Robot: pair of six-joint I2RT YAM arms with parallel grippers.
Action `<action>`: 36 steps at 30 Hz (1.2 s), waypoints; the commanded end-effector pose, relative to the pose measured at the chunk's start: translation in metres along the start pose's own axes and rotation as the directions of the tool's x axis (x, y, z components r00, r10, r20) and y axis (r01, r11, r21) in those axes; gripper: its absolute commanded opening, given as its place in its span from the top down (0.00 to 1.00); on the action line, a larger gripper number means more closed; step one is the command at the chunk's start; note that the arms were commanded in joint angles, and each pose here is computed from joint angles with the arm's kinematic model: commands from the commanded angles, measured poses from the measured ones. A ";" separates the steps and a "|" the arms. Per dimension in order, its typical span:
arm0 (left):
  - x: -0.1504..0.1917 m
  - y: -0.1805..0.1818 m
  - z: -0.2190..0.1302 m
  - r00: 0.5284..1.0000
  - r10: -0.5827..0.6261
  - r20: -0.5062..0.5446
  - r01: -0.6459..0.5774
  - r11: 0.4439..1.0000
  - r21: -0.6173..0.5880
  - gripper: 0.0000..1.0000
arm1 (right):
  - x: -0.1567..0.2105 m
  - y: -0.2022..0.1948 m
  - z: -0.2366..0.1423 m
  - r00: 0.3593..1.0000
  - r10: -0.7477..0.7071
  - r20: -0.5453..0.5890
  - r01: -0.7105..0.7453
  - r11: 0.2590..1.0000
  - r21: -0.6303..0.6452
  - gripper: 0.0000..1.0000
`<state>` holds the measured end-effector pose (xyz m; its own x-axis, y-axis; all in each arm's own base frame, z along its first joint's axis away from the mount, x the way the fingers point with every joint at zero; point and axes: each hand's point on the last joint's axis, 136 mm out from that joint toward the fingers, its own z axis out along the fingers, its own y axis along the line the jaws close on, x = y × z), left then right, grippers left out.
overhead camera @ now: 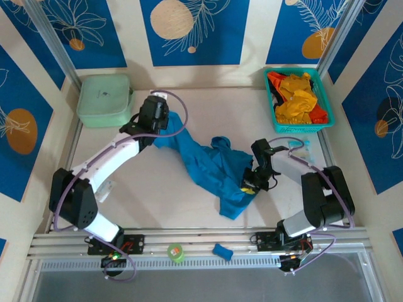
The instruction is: Fold and stack the t-shirts
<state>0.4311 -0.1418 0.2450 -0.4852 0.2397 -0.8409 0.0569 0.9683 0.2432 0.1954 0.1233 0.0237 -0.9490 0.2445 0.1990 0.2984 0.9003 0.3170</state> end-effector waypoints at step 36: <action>0.085 -0.254 0.069 0.885 0.249 -0.393 0.036 0.806 0.590 0.32 | -0.120 0.001 -0.037 0.972 0.003 0.234 0.022 0.994 -0.103 1.00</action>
<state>0.4305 -0.3644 0.0779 -0.7535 0.4484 -0.4808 0.5624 0.8184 -0.1181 0.3191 0.0740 0.0269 -0.9424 0.3331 -0.0303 0.2988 0.8791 0.3713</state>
